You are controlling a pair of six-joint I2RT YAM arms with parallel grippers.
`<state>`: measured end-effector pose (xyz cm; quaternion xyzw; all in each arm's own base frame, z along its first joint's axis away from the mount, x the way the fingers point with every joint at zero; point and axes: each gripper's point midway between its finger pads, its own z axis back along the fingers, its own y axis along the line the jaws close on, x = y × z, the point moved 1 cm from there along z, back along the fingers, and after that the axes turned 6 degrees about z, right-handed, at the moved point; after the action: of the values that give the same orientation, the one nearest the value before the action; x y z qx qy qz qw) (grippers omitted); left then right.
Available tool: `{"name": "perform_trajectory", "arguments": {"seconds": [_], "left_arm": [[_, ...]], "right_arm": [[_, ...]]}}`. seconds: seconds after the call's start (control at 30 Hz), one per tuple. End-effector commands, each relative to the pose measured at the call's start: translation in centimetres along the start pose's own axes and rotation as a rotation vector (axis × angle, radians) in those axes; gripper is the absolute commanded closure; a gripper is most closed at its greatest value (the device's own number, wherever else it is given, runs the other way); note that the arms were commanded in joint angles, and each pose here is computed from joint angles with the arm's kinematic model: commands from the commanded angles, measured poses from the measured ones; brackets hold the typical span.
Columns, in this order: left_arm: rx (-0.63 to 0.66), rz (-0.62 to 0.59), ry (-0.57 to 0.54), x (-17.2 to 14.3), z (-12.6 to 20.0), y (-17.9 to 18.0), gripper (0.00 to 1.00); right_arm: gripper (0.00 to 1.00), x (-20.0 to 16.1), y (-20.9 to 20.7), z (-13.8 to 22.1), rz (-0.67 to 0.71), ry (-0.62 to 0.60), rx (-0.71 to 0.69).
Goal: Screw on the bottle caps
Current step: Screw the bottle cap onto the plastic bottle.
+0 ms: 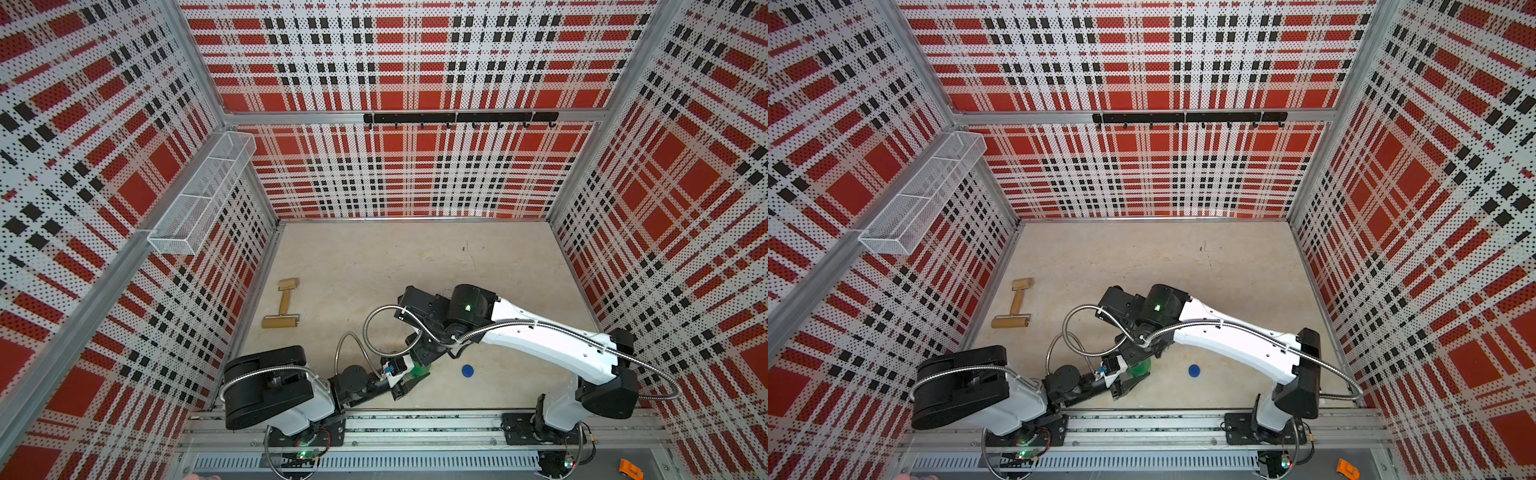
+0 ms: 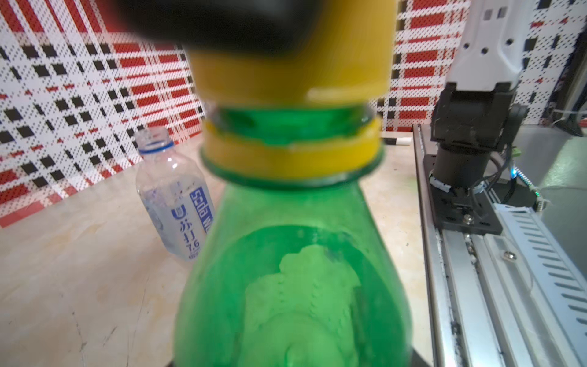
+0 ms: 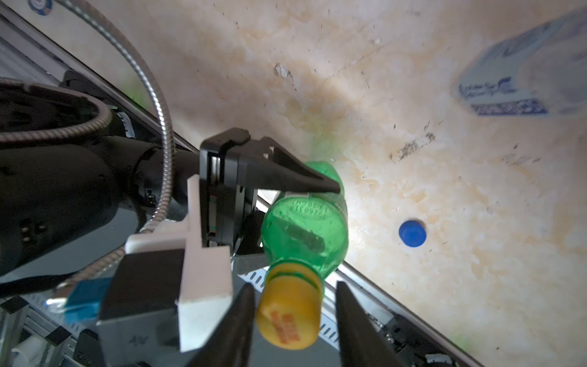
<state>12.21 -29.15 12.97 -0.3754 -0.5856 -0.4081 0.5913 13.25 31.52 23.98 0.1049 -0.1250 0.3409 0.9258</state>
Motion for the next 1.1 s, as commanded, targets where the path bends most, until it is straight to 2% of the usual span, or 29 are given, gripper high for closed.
{"name": "perform_trajectory", "arguments": {"seconds": [0.0, 0.07, 0.23, 0.33, 0.5, 0.6, 0.87, 1.07], "left_arm": [[-0.038, -0.02, -0.103, 2.5, 0.0, -0.7, 0.45], [-0.052, -0.014, -0.102, 2.5, 0.0, -0.8, 0.45], [-0.119, 0.009, -0.092, 2.2, -0.2, -1.7, 0.44], [-0.149, 0.018, -0.081, 1.9, -0.2, -2.2, 0.44], [-0.183, 0.025, -0.076, 1.8, -0.3, -2.7, 0.44], [-0.218, 0.035, -0.059, 1.3, -0.5, -3.3, 0.44], [-0.234, 0.038, -0.05, 1.1, -0.6, -3.5, 0.44], [-0.239, 0.036, -0.047, 1.0, -0.7, -3.6, 0.44]], "right_arm": [[0.39, 2.4, -1.3, 5.1, 0.023, -0.203, -0.005], [0.36, 2.6, -2.3, 6.7, 0.058, -0.252, -0.04], [0.3, 2.4, -3.2, 9.9, 0.287, -0.342, -0.075], [0.29, 1.0, -3.2, 9.2, 0.433, -0.319, -0.061], [0.31, -1.8, -1.6, 6.8, 0.665, -0.213, 0.021], [0.33, -2.4, 0.0, 6.1, 0.798, -0.206, 0.069], [0.4, -4.2, 1.8, 3.5, 0.98, -0.094, 0.16], [0.45, -4.7, 2.1, 2.1, 1.011, -0.046, 0.155]]}}
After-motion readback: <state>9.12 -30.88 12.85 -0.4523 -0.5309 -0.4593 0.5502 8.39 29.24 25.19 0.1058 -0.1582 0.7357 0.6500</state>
